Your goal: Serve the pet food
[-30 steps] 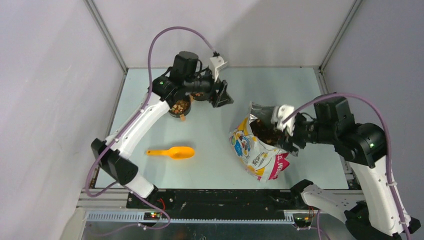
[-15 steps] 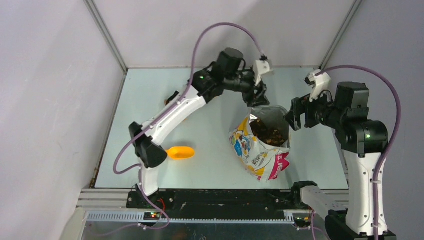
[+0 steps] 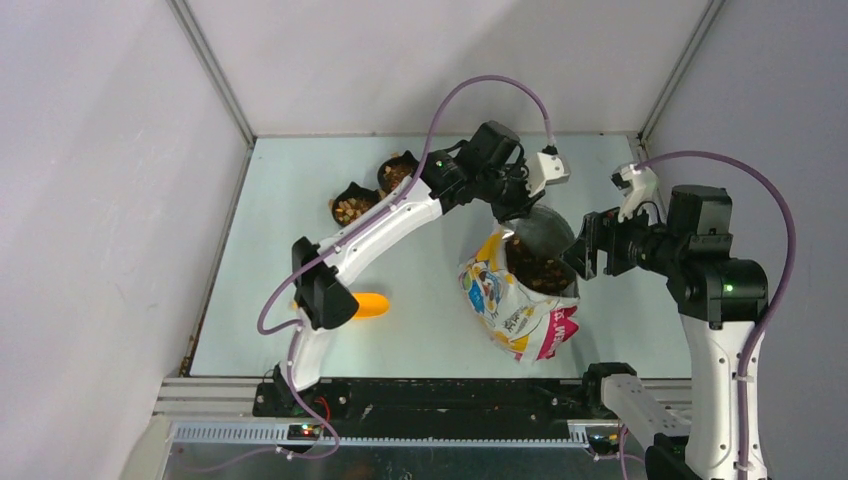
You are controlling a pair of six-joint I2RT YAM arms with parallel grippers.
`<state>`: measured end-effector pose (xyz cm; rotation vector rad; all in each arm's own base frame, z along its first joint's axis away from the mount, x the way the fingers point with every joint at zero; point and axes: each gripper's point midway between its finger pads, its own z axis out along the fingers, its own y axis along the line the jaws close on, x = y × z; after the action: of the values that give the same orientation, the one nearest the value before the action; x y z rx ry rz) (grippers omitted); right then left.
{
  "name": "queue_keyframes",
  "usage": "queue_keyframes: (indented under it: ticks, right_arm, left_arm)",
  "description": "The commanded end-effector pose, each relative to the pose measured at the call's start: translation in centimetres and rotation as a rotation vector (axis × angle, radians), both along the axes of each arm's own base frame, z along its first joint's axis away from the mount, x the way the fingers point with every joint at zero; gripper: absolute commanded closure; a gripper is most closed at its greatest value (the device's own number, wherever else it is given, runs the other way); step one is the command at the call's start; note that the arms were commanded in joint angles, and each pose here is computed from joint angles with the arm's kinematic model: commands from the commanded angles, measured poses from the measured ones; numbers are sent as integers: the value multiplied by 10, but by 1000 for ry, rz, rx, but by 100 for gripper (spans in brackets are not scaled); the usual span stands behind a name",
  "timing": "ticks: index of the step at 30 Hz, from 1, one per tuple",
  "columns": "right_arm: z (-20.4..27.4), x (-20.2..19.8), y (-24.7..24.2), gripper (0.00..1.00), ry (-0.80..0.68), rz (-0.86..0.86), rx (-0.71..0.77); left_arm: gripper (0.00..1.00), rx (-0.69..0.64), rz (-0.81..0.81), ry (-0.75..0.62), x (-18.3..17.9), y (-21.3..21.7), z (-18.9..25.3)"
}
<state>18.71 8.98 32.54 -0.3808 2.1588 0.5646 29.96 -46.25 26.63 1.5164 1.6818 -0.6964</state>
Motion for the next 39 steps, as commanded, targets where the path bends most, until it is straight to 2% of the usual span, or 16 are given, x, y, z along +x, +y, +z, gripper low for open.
queue_keyframes:
  ticks: [1,3,9,15,20,22,24,28,32,33,34,35,36,37,38,39]
  right_arm:
    - [-2,-1,4,23,22,17,24]
    - [-4,2,3,23,25,12,17]
    - [3,13,6,25,-38,64,-7]
    - [18,-5,31,27,-143,351,6]
    - [14,-9,38,28,-141,463,11]
    - [14,-17,41,27,-202,581,-24]
    - [15,-23,43,27,-216,636,-35]
    - [14,-11,33,28,-225,665,-102]
    - [12,8,23,28,-230,652,-111]
    - [10,13,21,27,-236,659,-114]
    - [9,19,17,27,-254,662,-120]
    - [6,25,15,26,-254,665,-119]
    - [3,31,12,26,-263,664,-125]
    - [-2,40,8,26,-256,658,-126]
    - [-5,45,6,26,-265,666,-135]
    - [-10,54,4,26,-263,668,-136]
  left_arm:
    - [94,-12,28,-113,11,14,34]
    - [99,8,50,-140,14,25,39]
    - [100,39,208,-154,44,83,60]
    - [100,90,310,-131,55,144,68]
    - [100,100,293,-103,43,163,66]
    - [99,90,271,-90,36,162,65]
    - [65,72,275,-97,34,164,70]
    - [37,-60,293,-144,32,182,118]
    - [28,-235,261,-127,6,209,162]
    - [27,-234,235,-90,0,209,149]
    - [27,-266,234,-142,-7,221,161]
    - [27,-235,224,-94,-10,223,130]
    - [26,-273,224,-163,-16,230,141]
    - [26,-236,226,-130,-17,233,109]
    - [25,-259,222,-178,-21,236,114]
    - [25,-234,225,-151,-22,237,92]
